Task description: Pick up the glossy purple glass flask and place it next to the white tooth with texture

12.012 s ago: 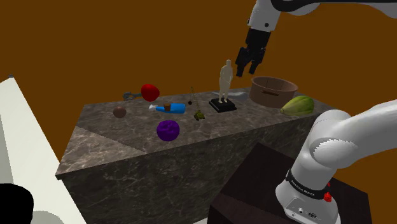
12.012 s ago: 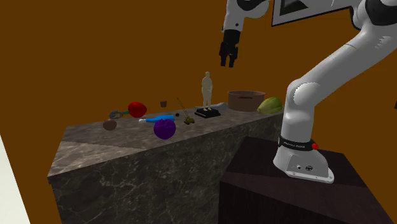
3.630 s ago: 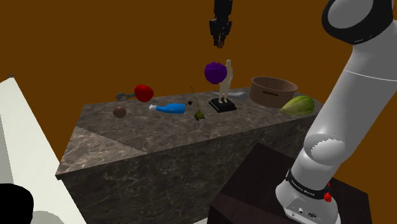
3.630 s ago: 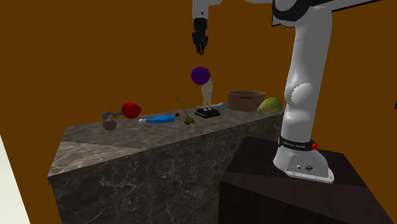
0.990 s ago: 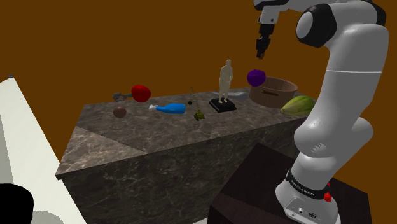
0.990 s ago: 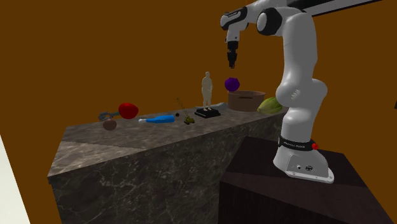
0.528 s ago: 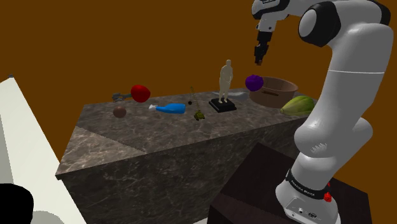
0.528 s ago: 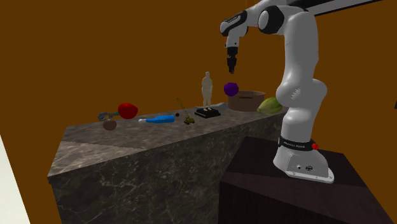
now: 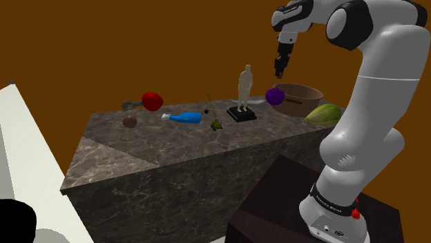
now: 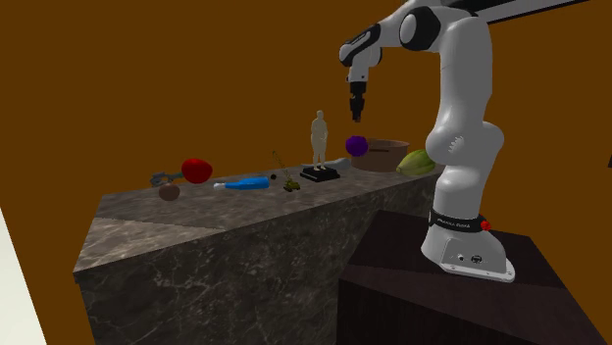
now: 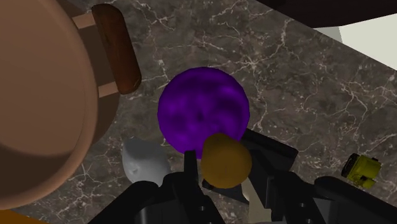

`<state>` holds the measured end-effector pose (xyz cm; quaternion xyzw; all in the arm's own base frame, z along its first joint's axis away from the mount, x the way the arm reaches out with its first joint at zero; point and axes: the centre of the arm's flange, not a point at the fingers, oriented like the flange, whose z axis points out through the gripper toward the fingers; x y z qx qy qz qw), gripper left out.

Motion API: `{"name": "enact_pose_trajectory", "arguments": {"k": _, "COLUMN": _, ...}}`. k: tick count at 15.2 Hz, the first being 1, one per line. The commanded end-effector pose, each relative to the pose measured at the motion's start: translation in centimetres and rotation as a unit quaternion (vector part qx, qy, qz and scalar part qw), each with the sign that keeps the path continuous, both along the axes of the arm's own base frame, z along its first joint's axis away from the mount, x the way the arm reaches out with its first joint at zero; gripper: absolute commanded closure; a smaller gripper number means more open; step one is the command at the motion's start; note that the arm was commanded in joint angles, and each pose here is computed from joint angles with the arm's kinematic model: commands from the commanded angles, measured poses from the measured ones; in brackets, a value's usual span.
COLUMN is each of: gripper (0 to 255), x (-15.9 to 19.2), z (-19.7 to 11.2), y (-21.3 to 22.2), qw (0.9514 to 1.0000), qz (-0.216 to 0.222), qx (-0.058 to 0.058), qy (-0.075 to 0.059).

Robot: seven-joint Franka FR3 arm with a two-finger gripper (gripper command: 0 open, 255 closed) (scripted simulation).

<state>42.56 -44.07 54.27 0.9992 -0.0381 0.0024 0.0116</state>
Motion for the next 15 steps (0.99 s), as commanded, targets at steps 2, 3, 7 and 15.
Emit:
{"name": "enact_pose_trajectory", "arguments": {"k": 2, "gripper": 255, "x": 0.0, "z": -1.5, "y": -0.1, "qw": 1.0, "qz": 0.0, "qx": -0.001, "qy": -0.001}}
{"name": "enact_pose_trajectory", "arguments": {"k": 3, "gripper": 255, "x": 0.0, "z": -2.1, "y": -0.1, "qw": 1.0, "qz": 0.0, "qx": -0.001, "qy": -0.001}}
{"name": "enact_pose_trajectory", "arguments": {"k": 7, "gripper": 255, "x": 0.0, "z": -4.2, "y": -0.1, "qw": 1.0, "qz": 0.0, "qx": -0.001, "qy": -0.001}}
{"name": "enact_pose_trajectory", "arguments": {"k": 15, "gripper": 255, "x": 0.0, "z": -8.4, "y": -0.1, "qw": 1.0, "qz": 0.0, "qx": -0.001, "qy": -0.001}}
